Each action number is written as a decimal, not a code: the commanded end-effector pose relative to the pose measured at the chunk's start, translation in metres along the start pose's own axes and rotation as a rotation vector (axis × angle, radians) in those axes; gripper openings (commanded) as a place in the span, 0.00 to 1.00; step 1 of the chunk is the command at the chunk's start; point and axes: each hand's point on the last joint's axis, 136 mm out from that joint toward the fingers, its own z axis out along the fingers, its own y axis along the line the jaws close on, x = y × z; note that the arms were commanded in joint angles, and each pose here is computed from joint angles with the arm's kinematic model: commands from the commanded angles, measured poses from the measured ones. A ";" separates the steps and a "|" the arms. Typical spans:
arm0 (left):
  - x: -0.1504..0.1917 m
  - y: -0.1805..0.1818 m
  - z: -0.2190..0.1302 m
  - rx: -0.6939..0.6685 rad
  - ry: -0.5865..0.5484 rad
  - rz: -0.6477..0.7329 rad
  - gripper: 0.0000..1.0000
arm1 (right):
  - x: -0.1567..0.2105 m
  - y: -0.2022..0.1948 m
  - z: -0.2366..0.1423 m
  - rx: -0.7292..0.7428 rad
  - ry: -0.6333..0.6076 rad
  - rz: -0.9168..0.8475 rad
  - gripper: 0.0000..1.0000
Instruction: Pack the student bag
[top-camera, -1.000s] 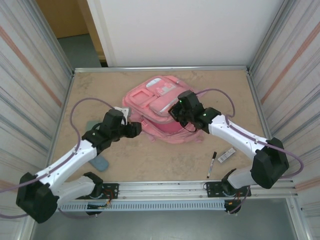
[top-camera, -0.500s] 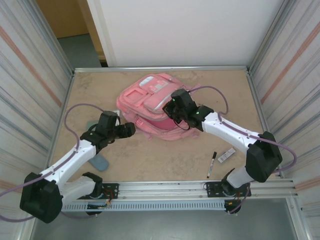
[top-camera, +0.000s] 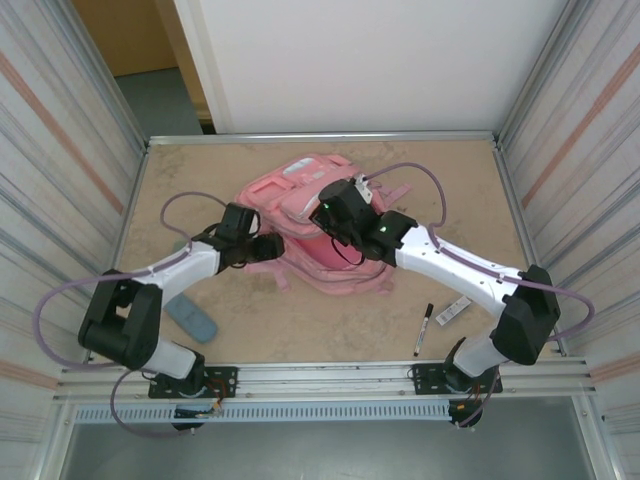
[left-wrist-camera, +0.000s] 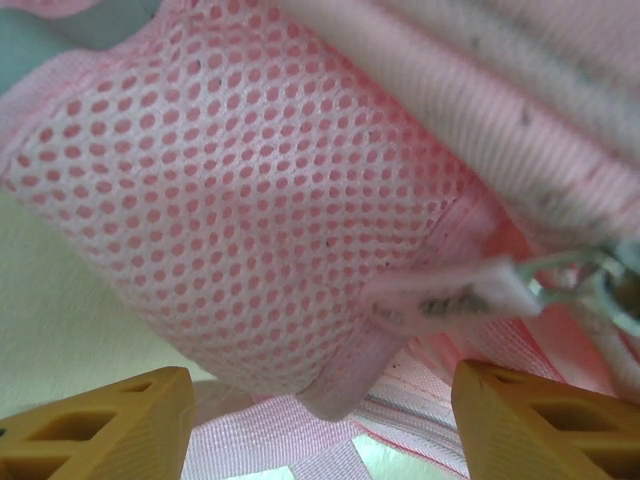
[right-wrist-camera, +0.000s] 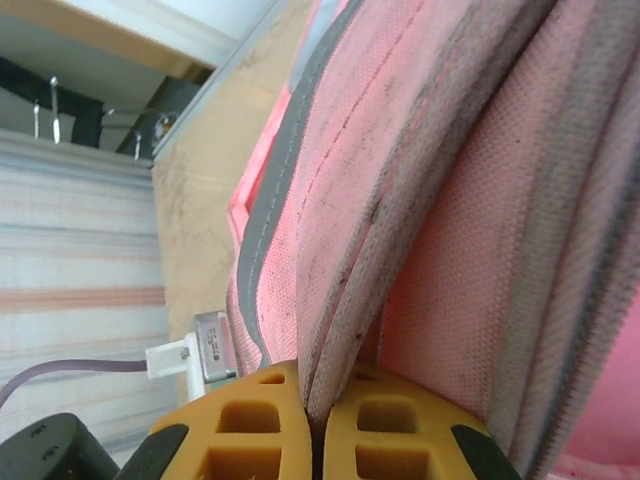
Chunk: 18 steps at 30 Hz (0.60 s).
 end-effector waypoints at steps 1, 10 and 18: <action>-0.035 -0.006 0.006 0.025 -0.047 -0.001 0.68 | -0.002 0.010 -0.017 -0.014 -0.103 0.022 0.05; -0.053 0.009 0.028 0.004 0.025 -0.051 0.68 | 0.020 -0.011 -0.012 0.061 -0.133 -0.016 0.09; -0.019 0.015 0.017 0.039 0.112 -0.065 0.66 | 0.030 -0.044 0.022 0.176 -0.118 -0.049 0.10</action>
